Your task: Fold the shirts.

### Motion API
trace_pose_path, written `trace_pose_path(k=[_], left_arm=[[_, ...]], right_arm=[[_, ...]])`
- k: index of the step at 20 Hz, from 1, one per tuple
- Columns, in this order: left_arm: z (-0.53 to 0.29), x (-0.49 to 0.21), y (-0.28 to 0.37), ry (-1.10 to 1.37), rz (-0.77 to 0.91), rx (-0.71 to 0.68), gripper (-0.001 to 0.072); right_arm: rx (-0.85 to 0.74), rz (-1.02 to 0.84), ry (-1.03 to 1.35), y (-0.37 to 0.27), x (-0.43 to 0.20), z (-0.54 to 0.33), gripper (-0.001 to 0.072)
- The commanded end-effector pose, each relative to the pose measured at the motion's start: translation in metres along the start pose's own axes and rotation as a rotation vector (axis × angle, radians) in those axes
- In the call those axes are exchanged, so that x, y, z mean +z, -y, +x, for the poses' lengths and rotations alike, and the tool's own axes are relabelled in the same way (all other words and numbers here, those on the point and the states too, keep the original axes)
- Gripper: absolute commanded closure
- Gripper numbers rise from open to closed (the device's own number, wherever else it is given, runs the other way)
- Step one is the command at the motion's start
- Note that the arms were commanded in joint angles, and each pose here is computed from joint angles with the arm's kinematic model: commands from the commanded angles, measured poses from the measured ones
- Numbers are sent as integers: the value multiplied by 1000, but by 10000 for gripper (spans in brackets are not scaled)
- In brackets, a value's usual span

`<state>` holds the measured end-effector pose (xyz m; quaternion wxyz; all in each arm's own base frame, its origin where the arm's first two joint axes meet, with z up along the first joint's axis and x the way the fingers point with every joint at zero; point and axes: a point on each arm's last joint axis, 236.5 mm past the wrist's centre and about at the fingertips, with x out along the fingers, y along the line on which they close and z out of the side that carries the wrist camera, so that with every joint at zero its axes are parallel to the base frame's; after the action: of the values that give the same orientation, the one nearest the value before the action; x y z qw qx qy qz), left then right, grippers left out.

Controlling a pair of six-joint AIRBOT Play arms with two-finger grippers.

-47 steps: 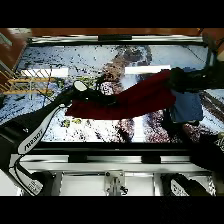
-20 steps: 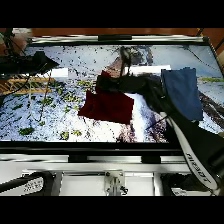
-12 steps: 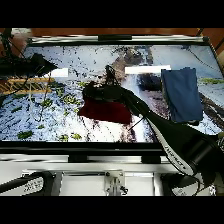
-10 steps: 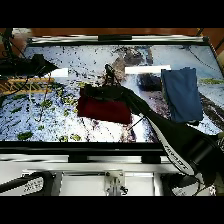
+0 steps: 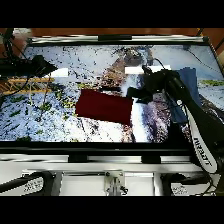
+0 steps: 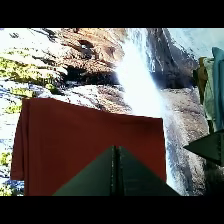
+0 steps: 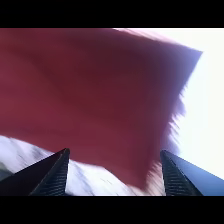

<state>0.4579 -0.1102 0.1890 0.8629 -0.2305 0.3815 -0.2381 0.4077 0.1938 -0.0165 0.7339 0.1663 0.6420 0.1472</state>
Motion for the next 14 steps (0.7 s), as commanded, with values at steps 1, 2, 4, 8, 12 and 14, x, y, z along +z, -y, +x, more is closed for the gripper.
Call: trace_pose_path(k=[1,2,4,8,12,14], left_arm=[[1,-1,-1,-3,3,4,670],[1,-1,-1,-3,3,3,669],[0,-1,-1,-3,3,3,669],[1,-1,-1,-3,3,3,669],[1,-1,-1,-3,2,3,670],[1,-1,-1,-3,2,3,669]], right_arm=[[23,145,-110,44,-36,22,20],[70,171,-98,39,-37,35,20],[148,205,-97,31,-36,54,20],[205,183,-70,13,-29,77,20],[215,188,27,2,-9,86,279],[237,191,46,-3,0,79,643]])
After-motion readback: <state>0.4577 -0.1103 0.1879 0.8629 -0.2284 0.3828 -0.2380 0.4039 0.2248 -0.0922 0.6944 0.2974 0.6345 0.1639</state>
